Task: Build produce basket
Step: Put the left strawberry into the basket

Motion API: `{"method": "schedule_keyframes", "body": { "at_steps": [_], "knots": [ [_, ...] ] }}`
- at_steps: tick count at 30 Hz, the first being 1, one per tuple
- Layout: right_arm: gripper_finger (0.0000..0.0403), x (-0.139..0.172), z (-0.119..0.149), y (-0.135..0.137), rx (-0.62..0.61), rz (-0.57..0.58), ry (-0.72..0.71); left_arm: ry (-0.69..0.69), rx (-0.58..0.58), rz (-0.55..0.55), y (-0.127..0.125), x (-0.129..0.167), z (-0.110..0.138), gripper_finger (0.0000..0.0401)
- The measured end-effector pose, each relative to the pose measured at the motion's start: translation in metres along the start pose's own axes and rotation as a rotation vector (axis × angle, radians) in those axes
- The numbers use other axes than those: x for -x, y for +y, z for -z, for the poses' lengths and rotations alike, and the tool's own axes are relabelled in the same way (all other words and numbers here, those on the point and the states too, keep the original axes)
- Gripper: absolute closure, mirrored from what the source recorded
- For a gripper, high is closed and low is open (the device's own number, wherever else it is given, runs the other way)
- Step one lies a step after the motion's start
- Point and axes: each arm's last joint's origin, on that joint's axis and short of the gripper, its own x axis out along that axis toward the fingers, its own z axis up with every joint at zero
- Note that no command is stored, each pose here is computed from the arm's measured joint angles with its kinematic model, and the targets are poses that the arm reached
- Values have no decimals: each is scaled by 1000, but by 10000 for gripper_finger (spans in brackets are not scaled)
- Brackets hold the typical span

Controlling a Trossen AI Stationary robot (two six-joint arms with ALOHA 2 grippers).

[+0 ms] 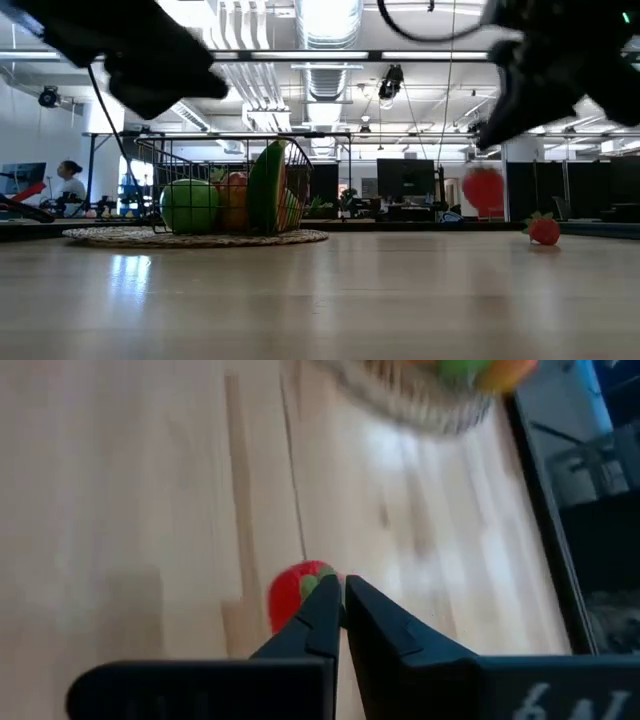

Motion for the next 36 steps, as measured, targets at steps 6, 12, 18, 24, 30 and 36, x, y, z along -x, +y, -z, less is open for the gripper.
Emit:
{"method": "schedule_keyframes", "body": {
  "at_steps": [6,12,18,24,30,36],
  "knots": [
    [394,19,-49,-19,20,-32,-157,91,68,-120,1,10,27,276],
    [394,20,-105,-44,117,-122,-341,118,122,-207,7,18,47,276],
    [394,-9,-146,-86,120,-101,-479,112,191,-250,16,21,60,276],
    [394,-66,-167,-136,42,-90,-475,64,182,-288,17,21,58,276],
    [394,-132,-173,-178,-30,-88,-410,32,171,-317,18,21,58,276],
    [394,-185,-177,-196,-81,-51,-367,26,149,-325,18,21,57,276]
  ]
}}
